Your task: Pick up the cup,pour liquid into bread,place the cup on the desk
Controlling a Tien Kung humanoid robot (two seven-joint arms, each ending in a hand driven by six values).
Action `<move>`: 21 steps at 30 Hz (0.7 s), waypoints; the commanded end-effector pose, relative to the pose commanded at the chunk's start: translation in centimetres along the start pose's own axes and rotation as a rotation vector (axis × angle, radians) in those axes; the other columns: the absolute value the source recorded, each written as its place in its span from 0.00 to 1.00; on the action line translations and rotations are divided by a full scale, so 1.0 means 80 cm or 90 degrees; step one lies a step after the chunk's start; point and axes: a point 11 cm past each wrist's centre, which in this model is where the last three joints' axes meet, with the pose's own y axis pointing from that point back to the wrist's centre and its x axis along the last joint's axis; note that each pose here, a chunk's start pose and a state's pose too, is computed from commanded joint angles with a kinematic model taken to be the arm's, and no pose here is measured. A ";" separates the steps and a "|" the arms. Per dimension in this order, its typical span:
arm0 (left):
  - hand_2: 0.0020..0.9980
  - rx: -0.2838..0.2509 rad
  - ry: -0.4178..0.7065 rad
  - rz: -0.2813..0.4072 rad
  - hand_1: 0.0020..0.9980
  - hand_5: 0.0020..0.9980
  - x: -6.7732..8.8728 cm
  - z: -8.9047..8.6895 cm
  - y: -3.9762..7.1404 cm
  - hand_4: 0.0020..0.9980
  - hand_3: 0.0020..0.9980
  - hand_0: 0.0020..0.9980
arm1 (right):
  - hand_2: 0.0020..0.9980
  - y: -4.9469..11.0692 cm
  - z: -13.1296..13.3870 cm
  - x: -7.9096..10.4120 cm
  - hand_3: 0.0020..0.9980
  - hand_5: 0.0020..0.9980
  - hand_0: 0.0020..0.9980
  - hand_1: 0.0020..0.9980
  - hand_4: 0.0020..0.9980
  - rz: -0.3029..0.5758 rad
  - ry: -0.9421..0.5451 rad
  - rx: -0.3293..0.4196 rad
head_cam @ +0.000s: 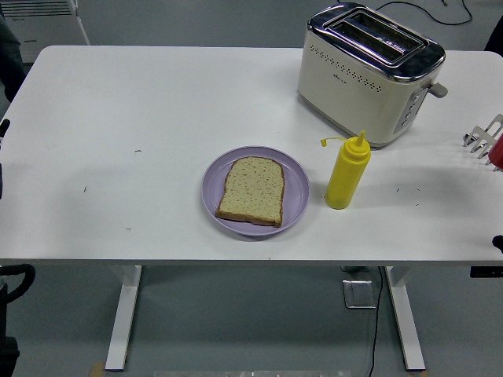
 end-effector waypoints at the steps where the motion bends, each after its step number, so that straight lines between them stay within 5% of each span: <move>1: 0.76 0.000 0.000 0.000 0.74 1.00 0.000 0.000 0.000 0.67 0.68 0.72 | 0.25 0.003 0.006 -0.001 0.32 0.30 0.13 0.13 0.80 0.001 0.000 -0.005; 10: 0.76 0.003 -0.001 0.001 0.75 1.00 0.001 -0.002 0.002 0.67 0.68 0.72 | 0.25 0.040 0.057 -0.038 0.32 0.30 0.16 0.15 0.79 -0.027 -0.012 -0.070; 21: 0.76 0.006 -0.003 0.002 0.75 1.00 0.002 -0.004 0.002 0.67 0.68 0.72 | 0.26 0.056 0.072 -0.086 0.33 0.30 0.16 0.15 0.78 -0.061 -0.036 -0.093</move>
